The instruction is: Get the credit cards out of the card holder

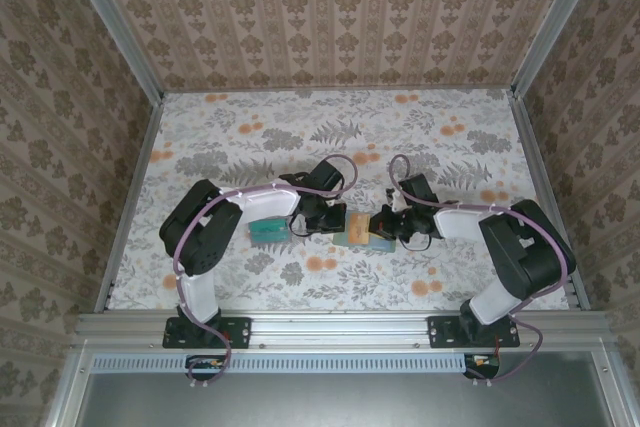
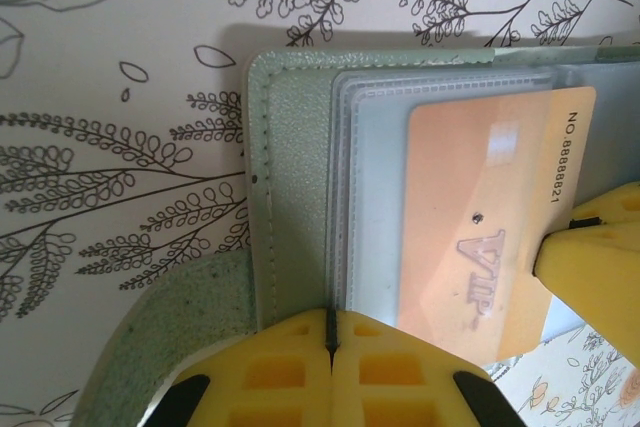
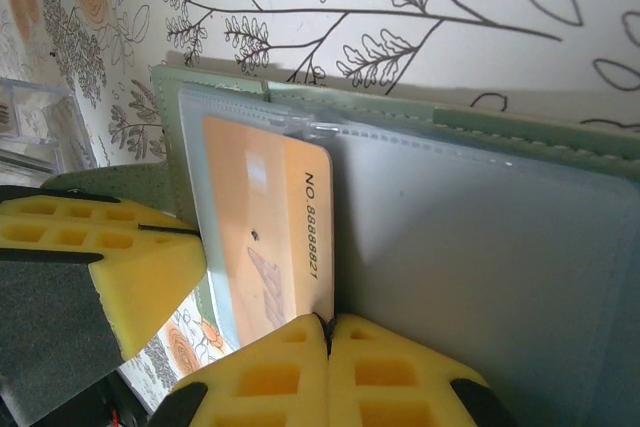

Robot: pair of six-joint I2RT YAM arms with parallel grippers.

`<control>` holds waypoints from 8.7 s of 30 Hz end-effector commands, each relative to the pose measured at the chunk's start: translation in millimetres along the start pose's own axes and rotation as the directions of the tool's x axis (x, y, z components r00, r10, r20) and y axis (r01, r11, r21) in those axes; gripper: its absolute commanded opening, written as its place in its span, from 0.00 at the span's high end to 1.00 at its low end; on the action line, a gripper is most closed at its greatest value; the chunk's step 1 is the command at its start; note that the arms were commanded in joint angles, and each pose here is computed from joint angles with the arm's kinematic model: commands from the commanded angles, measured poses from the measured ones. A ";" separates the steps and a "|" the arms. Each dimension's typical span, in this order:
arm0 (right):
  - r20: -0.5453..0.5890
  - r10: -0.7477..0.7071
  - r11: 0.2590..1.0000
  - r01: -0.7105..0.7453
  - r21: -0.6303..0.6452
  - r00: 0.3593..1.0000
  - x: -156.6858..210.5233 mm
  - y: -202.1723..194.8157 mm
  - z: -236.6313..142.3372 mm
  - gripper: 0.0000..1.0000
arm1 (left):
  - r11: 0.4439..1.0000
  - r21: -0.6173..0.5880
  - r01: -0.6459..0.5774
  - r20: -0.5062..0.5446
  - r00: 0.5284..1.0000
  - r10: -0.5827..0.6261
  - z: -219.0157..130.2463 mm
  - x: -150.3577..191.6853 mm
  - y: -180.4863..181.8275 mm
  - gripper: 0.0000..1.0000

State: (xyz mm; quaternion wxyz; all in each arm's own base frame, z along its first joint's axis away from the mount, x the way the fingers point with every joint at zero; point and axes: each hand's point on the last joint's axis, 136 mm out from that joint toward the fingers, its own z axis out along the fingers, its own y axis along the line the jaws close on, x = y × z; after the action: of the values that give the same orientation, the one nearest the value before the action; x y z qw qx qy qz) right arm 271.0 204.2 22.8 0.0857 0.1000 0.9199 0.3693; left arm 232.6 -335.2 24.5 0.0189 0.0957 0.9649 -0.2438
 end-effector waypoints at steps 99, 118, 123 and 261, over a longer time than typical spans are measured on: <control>-0.281 -0.934 -0.231 0.973 0.012 -0.219 -15.4 253.0 99.1 1.00 | 0.859 -0.085 0.506 0.768 0.582 -0.267 -301.1 125.8 178.2 0.00; -0.229 -0.971 -0.126 0.957 0.260 -0.066 -59.5 266.9 65.6 0.66 | 0.901 -0.069 0.429 0.737 0.631 -0.244 -293.3 101.7 160.0 0.00; -0.138 -0.989 0.004 0.921 0.391 0.062 -78.4 259.5 28.3 0.61 | 0.926 -0.033 0.375 0.706 0.665 -0.244 -282.0 76.2 144.0 0.01; 0.078 -0.085 0.989 0.074 0.131 0.993 -11.7 33.2 -10.4 0.80 | 0.997 0.068 -0.023 0.030 0.999 0.021 -0.9 -10.4 -1.4 1.00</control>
State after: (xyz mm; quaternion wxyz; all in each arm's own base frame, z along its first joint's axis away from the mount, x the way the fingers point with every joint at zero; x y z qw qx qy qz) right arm 276.0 202.6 45.4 0.1345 0.0823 0.9492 0.2723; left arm 251.6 -344.8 45.0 0.0546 0.1100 0.9463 -0.2991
